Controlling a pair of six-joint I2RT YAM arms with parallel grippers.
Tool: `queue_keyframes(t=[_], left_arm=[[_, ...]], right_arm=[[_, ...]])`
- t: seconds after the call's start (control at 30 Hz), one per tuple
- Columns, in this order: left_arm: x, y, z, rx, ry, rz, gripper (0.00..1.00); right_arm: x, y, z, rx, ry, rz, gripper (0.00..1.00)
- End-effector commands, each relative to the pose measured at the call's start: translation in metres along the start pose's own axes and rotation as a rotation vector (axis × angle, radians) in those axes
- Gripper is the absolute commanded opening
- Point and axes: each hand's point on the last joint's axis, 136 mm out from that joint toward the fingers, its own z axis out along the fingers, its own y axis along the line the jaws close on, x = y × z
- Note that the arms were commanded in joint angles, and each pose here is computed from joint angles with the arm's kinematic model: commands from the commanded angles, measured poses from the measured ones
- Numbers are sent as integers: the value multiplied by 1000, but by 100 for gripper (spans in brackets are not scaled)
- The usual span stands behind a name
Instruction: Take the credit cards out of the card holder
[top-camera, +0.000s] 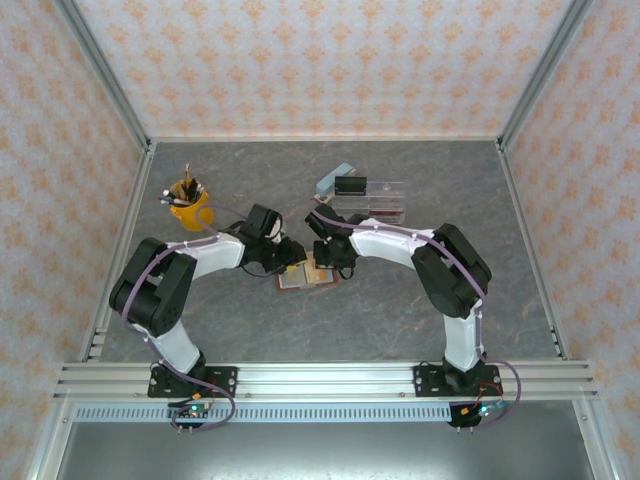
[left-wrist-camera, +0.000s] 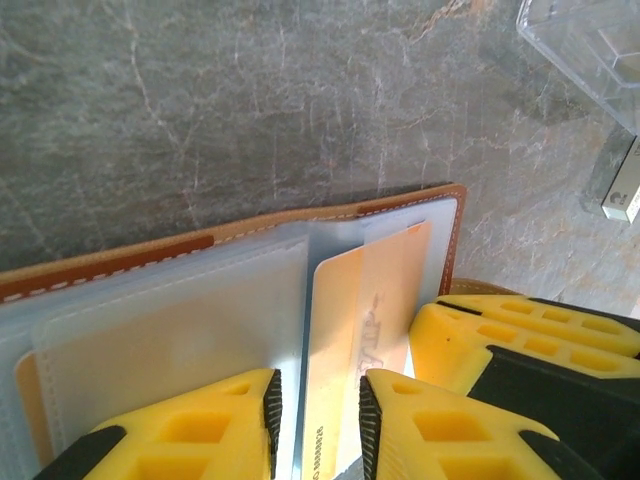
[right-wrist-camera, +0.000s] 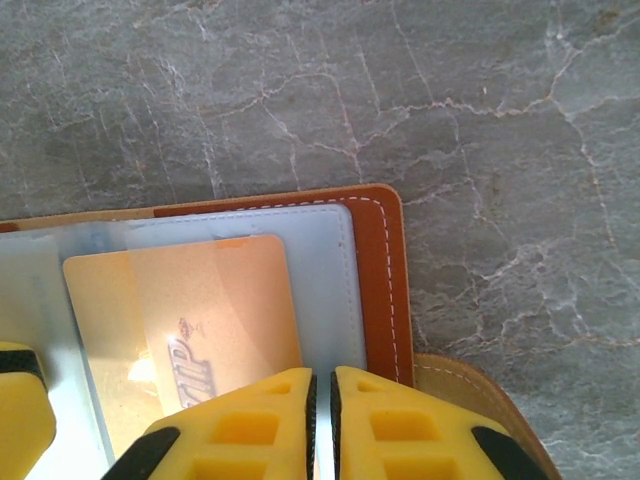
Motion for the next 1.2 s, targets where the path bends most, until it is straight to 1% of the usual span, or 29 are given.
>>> queue_keyframes(t=[0.0, 0.13, 0.4, 0.73, 0.97, 1.07, 1.17], left_arm=[[-4, -4, 2, -2, -1, 7, 31], [-3, -5, 4, 4, 18, 13, 31], [-2, 1, 11, -16, 35, 7, 30], [-1, -4, 9, 16, 35, 33, 26], [-2, -3, 1, 15, 26, 50, 17], [-3, 4, -6, -24, 6, 61, 12], [-2, 14, -13, -80, -6, 76, 9]], right_arm=[[9, -12, 14, 37, 43, 26, 14], [12, -11, 18, 11, 60, 39, 11], [16, -12, 23, 3, 78, 55, 11], [20, -15, 27, 18, 93, 57, 11], [21, -24, 29, 54, 95, 61, 12], [21, -26, 29, 65, 92, 65, 12], [19, -27, 27, 71, 86, 69, 12]])
